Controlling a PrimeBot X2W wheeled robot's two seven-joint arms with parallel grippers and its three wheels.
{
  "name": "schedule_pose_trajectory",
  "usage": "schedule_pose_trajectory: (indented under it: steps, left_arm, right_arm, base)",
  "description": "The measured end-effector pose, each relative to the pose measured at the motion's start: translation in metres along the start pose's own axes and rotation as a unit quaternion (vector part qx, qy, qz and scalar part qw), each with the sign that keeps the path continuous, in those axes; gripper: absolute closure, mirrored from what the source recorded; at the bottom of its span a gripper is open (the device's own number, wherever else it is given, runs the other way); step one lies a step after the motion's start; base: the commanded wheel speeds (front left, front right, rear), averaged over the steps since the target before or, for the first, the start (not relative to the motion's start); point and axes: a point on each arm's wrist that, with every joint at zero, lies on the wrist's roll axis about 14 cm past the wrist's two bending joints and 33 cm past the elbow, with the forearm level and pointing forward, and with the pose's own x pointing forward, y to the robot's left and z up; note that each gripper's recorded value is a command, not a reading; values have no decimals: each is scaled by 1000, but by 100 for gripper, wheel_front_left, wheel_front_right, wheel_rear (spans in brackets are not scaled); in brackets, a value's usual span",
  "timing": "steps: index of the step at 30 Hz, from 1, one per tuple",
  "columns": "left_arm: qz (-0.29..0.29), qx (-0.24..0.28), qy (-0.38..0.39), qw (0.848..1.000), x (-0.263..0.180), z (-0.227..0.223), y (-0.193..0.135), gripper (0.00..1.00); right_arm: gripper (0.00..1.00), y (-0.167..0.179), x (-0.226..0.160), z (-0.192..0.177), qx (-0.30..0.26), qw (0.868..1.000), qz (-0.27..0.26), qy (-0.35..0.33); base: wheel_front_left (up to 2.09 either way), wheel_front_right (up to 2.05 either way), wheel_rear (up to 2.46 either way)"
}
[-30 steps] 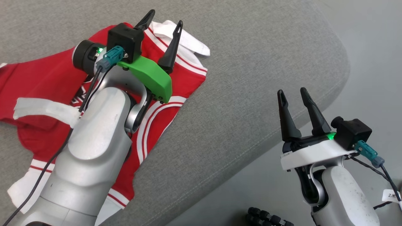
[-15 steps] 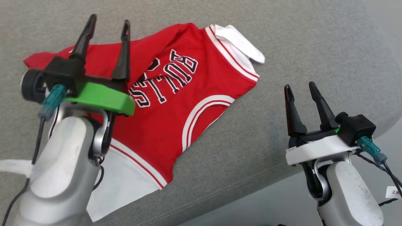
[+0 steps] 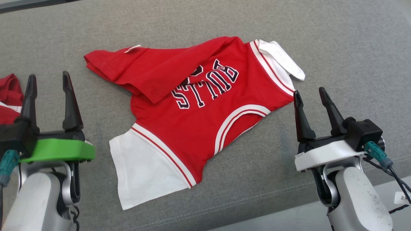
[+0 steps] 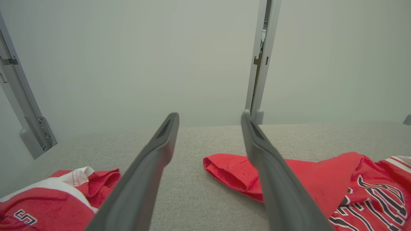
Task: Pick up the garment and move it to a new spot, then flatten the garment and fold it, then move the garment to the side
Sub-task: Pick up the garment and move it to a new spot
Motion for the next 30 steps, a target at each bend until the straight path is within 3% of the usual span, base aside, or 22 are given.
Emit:
schedule_pose_trajectory:
  steps: [12, 30]
  left_arm:
    - [46, 7, 14, 999, -65, 5, 20, 0]
    - [54, 23, 27, 998, -112, 11, 16, 0]
  right_arm:
    - [0, 18, -11, 13, -12, 1000, 23, -13]
    - [0, 26, -43, 22, -15, 999, 31, -21]
  base:
    - [0, 0, 0]
    - [0, 0, 0]
